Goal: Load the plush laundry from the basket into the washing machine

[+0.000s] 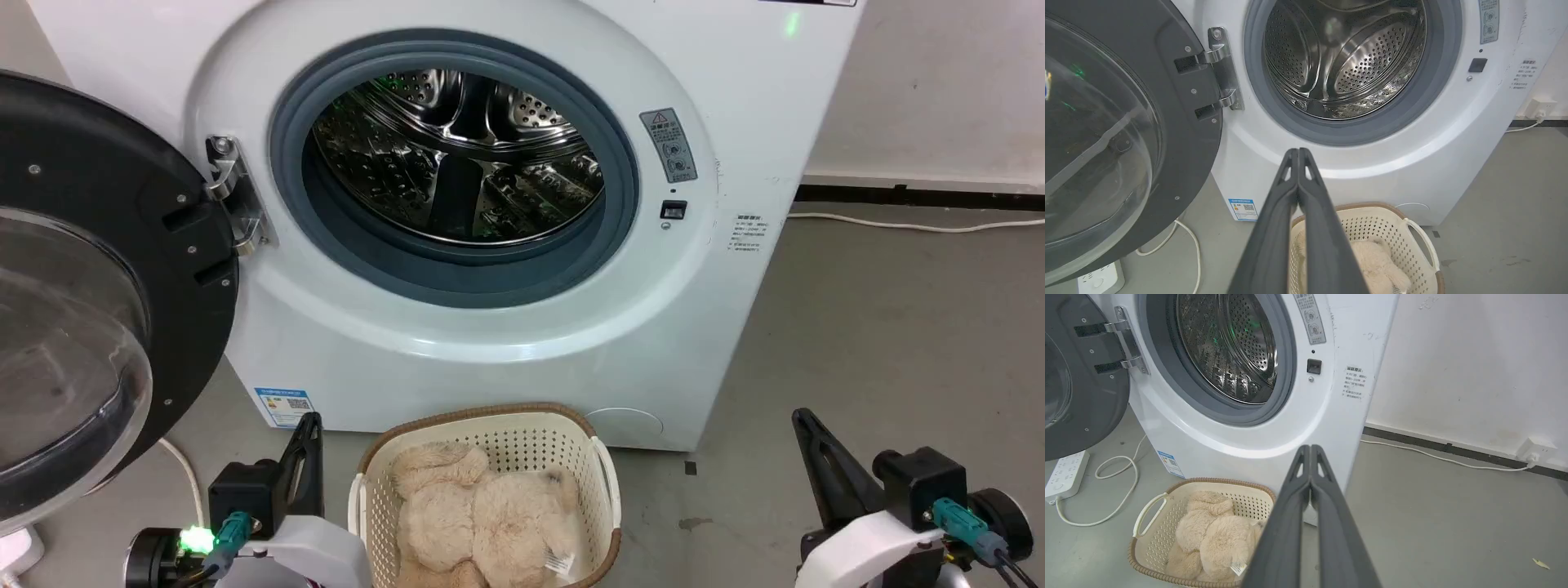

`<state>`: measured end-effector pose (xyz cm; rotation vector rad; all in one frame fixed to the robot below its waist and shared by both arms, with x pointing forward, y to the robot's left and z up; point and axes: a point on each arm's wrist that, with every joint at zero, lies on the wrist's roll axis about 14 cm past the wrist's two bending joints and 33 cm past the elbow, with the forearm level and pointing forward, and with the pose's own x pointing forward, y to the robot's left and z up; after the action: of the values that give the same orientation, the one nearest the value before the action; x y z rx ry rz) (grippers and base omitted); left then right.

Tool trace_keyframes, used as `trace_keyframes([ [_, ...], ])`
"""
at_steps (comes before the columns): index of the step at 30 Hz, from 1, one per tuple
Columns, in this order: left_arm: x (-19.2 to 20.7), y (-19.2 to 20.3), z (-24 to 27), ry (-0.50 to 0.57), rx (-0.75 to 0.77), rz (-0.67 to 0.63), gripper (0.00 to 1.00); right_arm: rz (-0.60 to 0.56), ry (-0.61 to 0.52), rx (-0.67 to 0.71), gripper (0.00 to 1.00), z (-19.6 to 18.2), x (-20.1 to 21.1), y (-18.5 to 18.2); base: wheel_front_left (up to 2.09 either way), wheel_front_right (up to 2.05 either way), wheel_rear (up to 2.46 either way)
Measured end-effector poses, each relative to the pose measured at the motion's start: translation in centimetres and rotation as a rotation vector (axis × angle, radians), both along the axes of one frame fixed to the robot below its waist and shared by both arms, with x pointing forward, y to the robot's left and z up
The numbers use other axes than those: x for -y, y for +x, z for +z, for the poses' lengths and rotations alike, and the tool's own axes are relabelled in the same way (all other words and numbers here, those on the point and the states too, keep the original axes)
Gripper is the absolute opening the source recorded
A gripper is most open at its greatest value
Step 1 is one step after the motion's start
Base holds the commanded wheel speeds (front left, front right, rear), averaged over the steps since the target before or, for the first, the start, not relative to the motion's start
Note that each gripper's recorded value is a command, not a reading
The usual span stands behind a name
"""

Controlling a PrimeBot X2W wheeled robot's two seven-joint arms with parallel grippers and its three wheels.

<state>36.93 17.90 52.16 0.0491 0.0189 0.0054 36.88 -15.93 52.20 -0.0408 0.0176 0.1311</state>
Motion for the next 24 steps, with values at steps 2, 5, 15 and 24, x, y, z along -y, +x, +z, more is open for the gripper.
trace_keyframes([
  [2,0.01,0.00,0.00,0.000,0.000,0.000,0.00,0.000,0.000,0.000,0.00,0.00,-0.01,0.00,0.00,0.00,0.00],
  [5,0.00,0.00,0.00,0.000,0.000,0.000,0.00,0.000,0.000,0.000,0.00,0.00,-0.01,0.00,0.00,0.00,0.00],
  [15,0.00,0.00,0.00,0.000,0.000,0.000,0.00,0.000,0.000,0.000,0.00,0.00,0.00,0.00,0.00,0.00,0.00],
  [24,-0.01,0.00,0.00,0.000,0.000,0.000,0.00,0.000,0.000,0.000,0.00,0.00,-0.01,0.00,0.00,0.00,0.00],
])
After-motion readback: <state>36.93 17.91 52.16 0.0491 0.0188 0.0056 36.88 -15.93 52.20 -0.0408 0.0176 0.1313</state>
